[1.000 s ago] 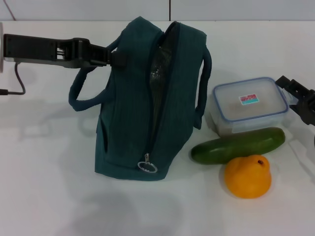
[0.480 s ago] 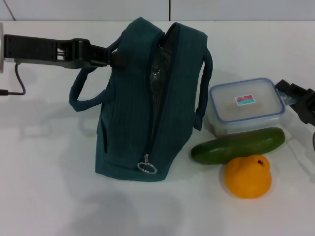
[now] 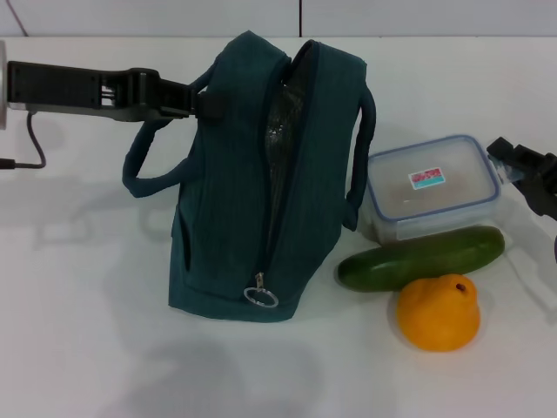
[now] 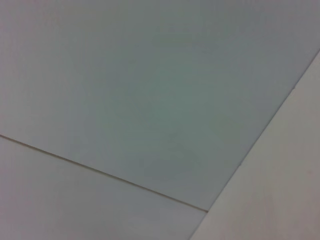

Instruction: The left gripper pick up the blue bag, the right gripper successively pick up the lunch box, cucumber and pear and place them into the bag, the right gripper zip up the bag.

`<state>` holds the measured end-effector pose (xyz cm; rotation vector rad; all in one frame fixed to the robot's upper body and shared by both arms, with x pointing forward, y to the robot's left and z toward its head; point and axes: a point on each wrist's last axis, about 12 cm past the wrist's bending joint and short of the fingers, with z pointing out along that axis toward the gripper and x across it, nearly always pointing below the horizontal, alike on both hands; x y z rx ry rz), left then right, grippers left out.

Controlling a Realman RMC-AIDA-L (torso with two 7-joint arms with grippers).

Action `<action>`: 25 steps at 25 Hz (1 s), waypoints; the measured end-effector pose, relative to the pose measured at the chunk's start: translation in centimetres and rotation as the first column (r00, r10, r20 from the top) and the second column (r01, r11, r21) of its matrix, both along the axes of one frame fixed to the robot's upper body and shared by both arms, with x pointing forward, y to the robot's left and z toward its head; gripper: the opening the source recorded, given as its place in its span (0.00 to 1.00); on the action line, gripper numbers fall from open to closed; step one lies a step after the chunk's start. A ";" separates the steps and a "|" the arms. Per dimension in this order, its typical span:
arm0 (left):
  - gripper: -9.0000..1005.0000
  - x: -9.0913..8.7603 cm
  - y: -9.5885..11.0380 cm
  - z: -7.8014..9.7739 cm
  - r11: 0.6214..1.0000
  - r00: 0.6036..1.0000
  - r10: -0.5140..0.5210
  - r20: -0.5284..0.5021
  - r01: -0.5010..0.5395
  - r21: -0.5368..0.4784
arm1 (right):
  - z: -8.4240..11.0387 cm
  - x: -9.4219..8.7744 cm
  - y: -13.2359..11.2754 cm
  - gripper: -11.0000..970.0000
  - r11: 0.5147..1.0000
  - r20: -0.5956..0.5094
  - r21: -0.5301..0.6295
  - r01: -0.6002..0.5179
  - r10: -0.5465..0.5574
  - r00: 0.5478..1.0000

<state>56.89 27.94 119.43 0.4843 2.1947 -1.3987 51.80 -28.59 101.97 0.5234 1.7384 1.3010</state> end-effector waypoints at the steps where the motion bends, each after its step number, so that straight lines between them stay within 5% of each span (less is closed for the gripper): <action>1: 0.09 0.0 0.0 0.0 1.000 1.000 -0.001 0.000 0.001 0.000 | 0.0 0.0 0.0 0.12 1.000 -0.010 0.018 0.000 0.000 1.000; 15: 0.09 0.0 -0.2 0.0 1.000 1.000 -0.004 0.001 0.004 -0.005 | -0.1 -0.3 -0.1 0.11 0.940 -0.224 0.335 0.074 0.003 0.975; 25: 0.09 0.1 -0.5 0.0 1.000 1.000 -0.015 0.014 0.015 -0.007 | 1.1 -0.6 0.0 0.12 0.862 -0.215 0.503 0.055 0.063 0.975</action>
